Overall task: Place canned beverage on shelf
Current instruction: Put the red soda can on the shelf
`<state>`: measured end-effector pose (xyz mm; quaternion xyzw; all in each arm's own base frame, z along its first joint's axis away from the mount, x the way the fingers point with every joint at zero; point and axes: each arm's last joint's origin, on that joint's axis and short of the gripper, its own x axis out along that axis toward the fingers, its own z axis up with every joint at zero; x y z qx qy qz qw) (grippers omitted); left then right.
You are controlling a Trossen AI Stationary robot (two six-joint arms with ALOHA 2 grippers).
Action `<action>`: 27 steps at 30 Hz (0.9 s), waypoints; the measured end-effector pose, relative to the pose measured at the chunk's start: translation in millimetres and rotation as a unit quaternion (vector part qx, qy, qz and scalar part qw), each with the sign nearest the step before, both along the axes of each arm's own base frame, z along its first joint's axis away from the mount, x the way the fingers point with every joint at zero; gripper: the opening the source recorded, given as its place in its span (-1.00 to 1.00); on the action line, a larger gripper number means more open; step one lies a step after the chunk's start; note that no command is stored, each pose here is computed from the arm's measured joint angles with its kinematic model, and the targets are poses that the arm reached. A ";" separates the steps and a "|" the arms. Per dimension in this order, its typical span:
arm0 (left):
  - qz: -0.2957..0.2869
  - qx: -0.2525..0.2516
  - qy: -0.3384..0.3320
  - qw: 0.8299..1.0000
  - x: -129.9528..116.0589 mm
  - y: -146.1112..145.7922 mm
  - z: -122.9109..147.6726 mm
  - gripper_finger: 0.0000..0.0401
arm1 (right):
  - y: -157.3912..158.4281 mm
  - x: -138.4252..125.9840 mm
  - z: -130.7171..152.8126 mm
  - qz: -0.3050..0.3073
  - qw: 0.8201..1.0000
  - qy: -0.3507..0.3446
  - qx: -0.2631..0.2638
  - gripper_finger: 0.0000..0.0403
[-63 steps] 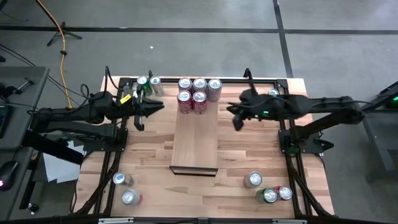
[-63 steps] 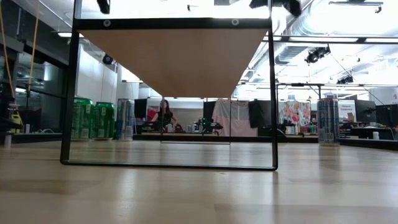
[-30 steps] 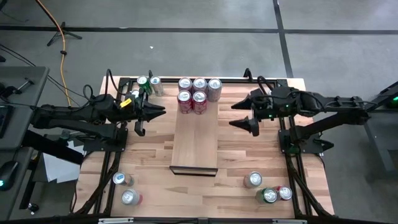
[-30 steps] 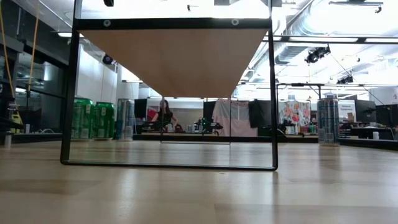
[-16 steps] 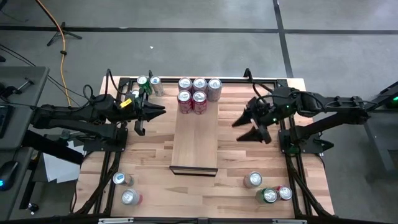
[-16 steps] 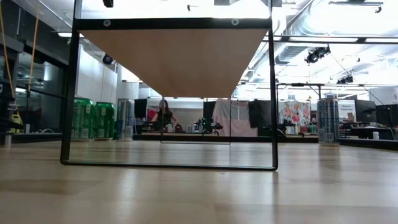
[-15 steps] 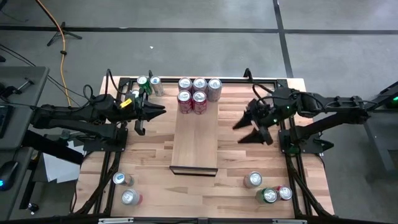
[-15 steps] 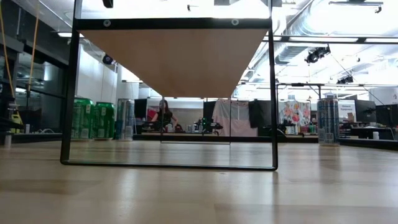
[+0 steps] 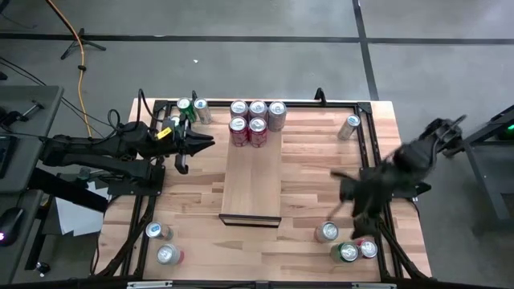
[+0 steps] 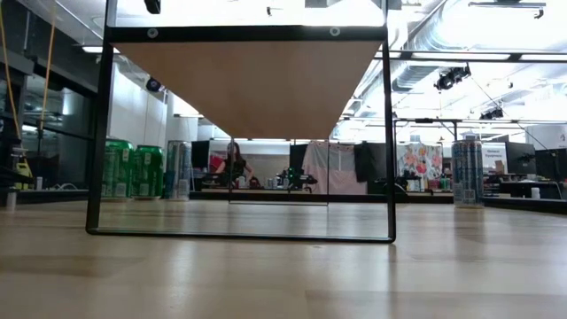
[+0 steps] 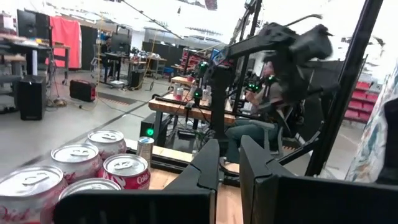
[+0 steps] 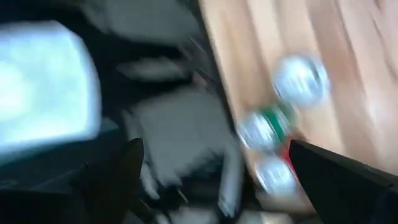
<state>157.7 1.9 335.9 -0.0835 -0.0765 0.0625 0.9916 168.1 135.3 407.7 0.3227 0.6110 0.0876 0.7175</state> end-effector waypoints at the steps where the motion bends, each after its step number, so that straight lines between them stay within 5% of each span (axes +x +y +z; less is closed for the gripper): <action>1: 0.001 0.004 0.001 1.000 0.0 0.0 -0.1 -1.00 | 9.2 -1.0 -3.6 0.015 0.999 0.032 -0.023 0.92; 5: 0.001 0.009 0.001 1.000 0.0 0.0 0.0 -1.00 | 45.7 -4.2 -24.8 0.065 0.985 0.125 -0.102 0.92; 11: 0.000 0.005 0.001 1.000 0.1 0.0 -0.1 -1.00 | 96.9 -2.6 -67.0 0.125 0.962 0.209 -0.125 0.92; 27: -0.010 0.003 0.001 1.000 0.1 -0.7 -0.1 -1.00 | 113.7 6.7 -99.4 0.110 0.942 0.183 -0.258 0.92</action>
